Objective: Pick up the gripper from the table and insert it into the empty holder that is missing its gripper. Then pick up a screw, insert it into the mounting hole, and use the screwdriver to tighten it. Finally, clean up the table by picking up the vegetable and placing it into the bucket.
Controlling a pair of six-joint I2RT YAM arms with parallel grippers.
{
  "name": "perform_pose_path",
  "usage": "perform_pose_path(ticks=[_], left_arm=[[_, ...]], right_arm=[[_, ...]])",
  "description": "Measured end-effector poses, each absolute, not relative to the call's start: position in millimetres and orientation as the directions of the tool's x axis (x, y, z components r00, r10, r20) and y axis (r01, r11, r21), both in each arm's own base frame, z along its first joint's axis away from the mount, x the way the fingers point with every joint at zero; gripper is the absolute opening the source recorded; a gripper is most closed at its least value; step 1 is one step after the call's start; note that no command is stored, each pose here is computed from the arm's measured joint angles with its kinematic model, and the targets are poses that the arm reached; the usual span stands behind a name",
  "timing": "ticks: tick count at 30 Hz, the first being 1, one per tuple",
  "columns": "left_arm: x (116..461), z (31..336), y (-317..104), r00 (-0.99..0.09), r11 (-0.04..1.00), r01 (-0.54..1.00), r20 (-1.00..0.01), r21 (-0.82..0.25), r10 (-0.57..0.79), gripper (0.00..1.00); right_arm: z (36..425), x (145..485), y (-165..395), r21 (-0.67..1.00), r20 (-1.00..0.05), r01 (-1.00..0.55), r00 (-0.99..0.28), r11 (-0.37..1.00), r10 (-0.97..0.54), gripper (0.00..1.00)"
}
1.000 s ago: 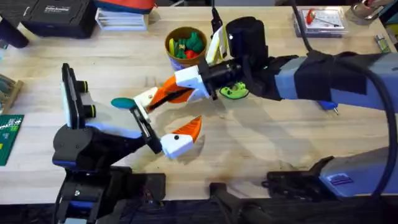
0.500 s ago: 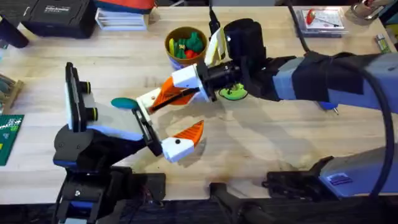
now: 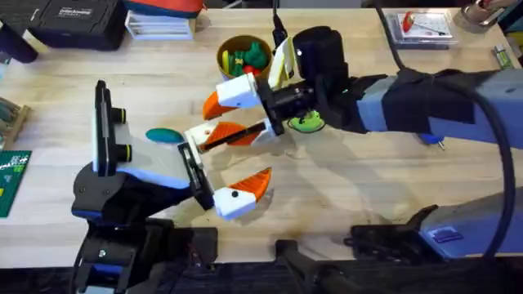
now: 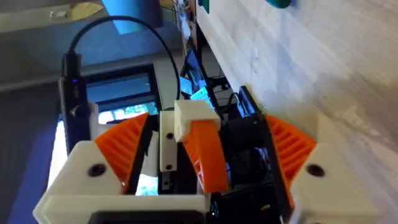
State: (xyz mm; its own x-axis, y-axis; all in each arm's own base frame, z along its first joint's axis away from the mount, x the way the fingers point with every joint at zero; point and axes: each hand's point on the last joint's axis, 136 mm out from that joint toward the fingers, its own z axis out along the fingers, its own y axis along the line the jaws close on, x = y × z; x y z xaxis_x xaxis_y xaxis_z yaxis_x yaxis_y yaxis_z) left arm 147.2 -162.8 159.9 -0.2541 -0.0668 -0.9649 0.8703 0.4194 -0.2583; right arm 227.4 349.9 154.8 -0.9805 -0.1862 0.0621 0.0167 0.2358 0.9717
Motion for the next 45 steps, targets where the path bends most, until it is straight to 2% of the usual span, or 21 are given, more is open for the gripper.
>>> perform_pose_path(ticks=[7, 12, 17, 22, 29, 32, 35, 39, 45], left_arm=[[145.5, 159.9, -163.6, -0.256, 0.409, 0.875, -0.965, -0.26, -0.065, 0.985], [144.9, 159.9, -163.8, -0.257, 0.407, 0.876, -0.964, -0.26, -0.064, 0.985], [144.9, 159.9, -163.9, -0.257, 0.406, 0.876, -0.964, -0.26, -0.064, 0.985], [144.9, 159.9, -163.8, -0.257, 0.407, 0.876, -0.964, -0.26, -0.064, 0.985], [144.9, 159.9, -163.8, -0.256, 0.407, 0.876, -0.964, -0.26, -0.064, 0.985], [144.9, 159.9, -163.8, -0.257, 0.407, 0.876, -0.964, -0.26, -0.064, 0.985], [144.9, 159.9, -163.8, -0.257, 0.407, 0.876, -0.964, -0.26, -0.064, 0.985], [144.9, 159.9, -163.8, -0.257, 0.407, 0.876, -0.964, -0.26, -0.064, 0.985], [144.9, 159.9, -163.9, -0.256, 0.406, 0.876, -0.964, -0.26, -0.064, 0.985]], right_arm=[[154.4, 249.8, 334.6, 0.973, 0.014, -0.016, -0.991, 0.23, -0.131, 0.993], [148.4, 288.5, 308.8, 0.961, -0.091, -0.091, -0.996, 0.262, -0.012, 0.994], [133.7, 326.5, 265.8, 0.926, -0.159, -0.103, -0.979, 0.364, 0.127, 0.993], [124.5, 328.6, 225.0, 0.836, -0.174, -0.054, -0.97, 0.546, 0.17, 0.993], [135.6, 311.9, 188.9, 0.539, -0.355, -0.19, -0.935, 0.82, 0.017, 0.994], [120.0, 297.7, 179.3, 0.355, -0.373, -0.255, -0.921, 0.899, -0.114, 0.994], [105.0, 289.2, 177.3, 0.204, -0.369, -0.337, -0.896, 0.919, -0.247, 0.994], [92.7, 286.5, 180.4, 0.088, -0.362, -0.423, -0.857, 0.902, -0.367, 0.99], [76.3, 288.7, 175.0, 0.018, -0.324, -0.453, -0.846, 0.891, -0.423, 0.615]])
